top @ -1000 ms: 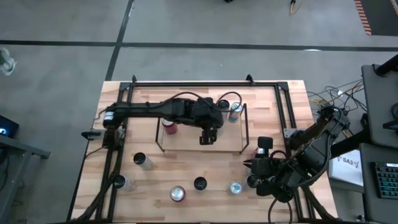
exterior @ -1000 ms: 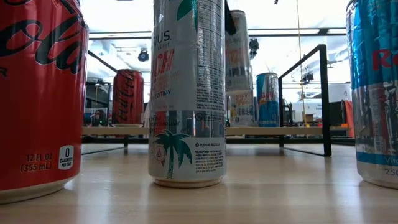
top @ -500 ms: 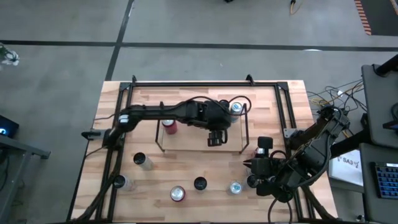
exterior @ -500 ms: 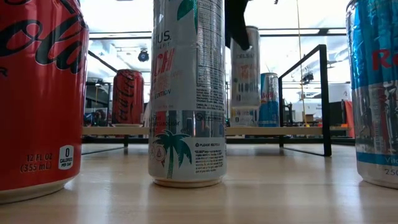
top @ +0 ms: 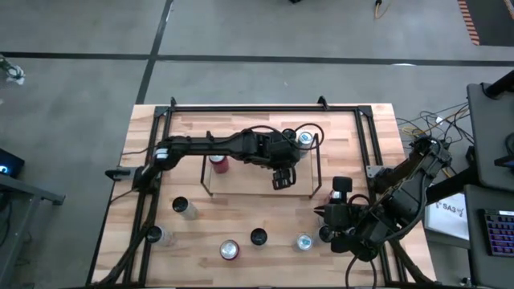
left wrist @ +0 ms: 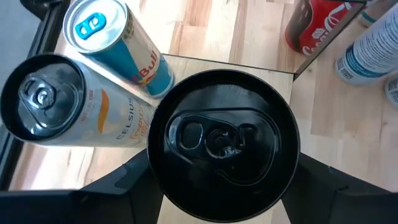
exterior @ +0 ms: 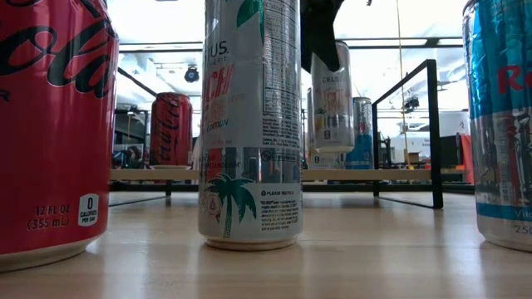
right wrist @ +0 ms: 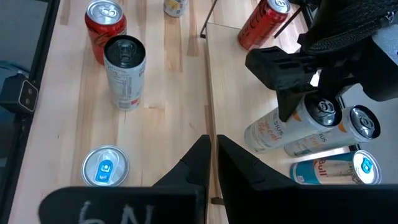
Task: Place canned beverage on shelf
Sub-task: Put the right white and yellow soda can on the shelf aligned with the other white and yellow soda can
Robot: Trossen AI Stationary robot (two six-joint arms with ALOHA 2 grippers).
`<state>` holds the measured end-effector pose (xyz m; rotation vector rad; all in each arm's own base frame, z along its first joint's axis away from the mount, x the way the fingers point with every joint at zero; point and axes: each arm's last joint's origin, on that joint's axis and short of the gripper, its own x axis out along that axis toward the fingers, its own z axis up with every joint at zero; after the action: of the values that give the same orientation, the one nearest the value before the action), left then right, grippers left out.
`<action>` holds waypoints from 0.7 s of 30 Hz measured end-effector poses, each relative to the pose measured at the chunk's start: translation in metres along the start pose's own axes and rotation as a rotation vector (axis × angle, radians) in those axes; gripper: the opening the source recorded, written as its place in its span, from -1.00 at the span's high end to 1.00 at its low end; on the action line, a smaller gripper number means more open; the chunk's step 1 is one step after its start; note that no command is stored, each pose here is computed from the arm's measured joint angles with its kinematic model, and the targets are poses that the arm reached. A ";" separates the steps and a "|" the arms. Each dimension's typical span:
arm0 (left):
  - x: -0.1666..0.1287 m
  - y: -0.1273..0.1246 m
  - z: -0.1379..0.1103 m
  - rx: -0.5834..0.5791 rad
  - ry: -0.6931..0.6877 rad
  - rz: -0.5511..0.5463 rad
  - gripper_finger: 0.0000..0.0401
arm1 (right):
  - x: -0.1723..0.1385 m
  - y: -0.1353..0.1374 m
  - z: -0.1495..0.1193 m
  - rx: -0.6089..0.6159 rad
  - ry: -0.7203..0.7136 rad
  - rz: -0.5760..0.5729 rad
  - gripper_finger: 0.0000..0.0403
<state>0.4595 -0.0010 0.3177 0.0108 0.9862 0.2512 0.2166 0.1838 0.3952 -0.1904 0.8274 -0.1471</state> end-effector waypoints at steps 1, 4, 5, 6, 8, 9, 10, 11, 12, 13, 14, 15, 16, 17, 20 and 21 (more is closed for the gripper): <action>0.000 0.000 0.000 -0.007 0.000 0.000 -0.18 | 0.000 0.000 0.000 0.000 0.000 0.000 0.91; 0.002 0.000 -0.001 -0.019 0.004 0.001 -0.18 | 0.000 0.000 0.000 0.000 0.000 0.000 0.91; 0.003 -0.001 -0.002 -0.020 0.004 0.001 -0.18 | 0.000 0.000 0.000 0.000 0.000 0.000 0.91; 0.005 -0.001 -0.002 -0.023 0.005 0.001 -0.18 | 0.000 0.000 0.000 0.000 0.000 0.000 0.91; 0.008 -0.001 -0.005 -0.024 0.018 0.002 -0.18 | 0.000 0.000 0.000 0.000 0.000 0.000 0.91; 0.009 -0.001 -0.006 -0.023 0.025 0.003 -0.18 | 0.000 0.000 0.000 0.000 0.000 0.000 0.91; 0.010 -0.002 -0.006 -0.022 0.027 0.004 -0.18 | 0.000 0.000 0.000 0.000 0.000 0.000 0.91; 0.011 -0.002 -0.006 -0.023 0.023 0.003 -0.18 | 0.000 0.000 0.000 0.000 0.000 0.000 0.91; 0.011 -0.002 -0.005 -0.024 0.017 0.002 -0.18 | 0.000 0.000 0.000 0.000 0.000 0.000 0.91; 0.011 -0.002 -0.005 -0.025 0.016 0.002 -0.18 | 0.000 0.000 0.000 0.000 0.000 0.000 0.91; 0.011 -0.002 -0.006 -0.024 0.018 0.003 -0.18 | 0.000 0.000 0.000 0.000 0.000 0.000 0.91; 0.011 -0.002 -0.006 -0.024 0.019 0.003 -0.18 | 0.000 0.000 0.000 0.000 0.000 0.000 0.91; 0.011 -0.002 -0.006 -0.024 0.018 0.003 -0.18 | 0.000 0.000 0.000 0.000 -0.001 0.000 0.91; 0.011 -0.002 -0.005 -0.025 0.015 0.002 -0.18 | 0.000 0.000 0.000 0.000 -0.001 0.000 0.91; 0.011 -0.002 -0.005 -0.025 0.014 0.002 -0.18 | 0.000 0.000 0.000 0.004 -0.001 0.000 0.91; 0.011 -0.002 -0.005 -0.025 0.014 0.002 -0.18 | 0.000 0.000 0.000 0.004 0.000 0.001 0.91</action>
<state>0.4613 -0.0009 0.3056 -0.0125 0.9969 0.2655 0.2166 0.1838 0.3952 -0.1868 0.8267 -0.1480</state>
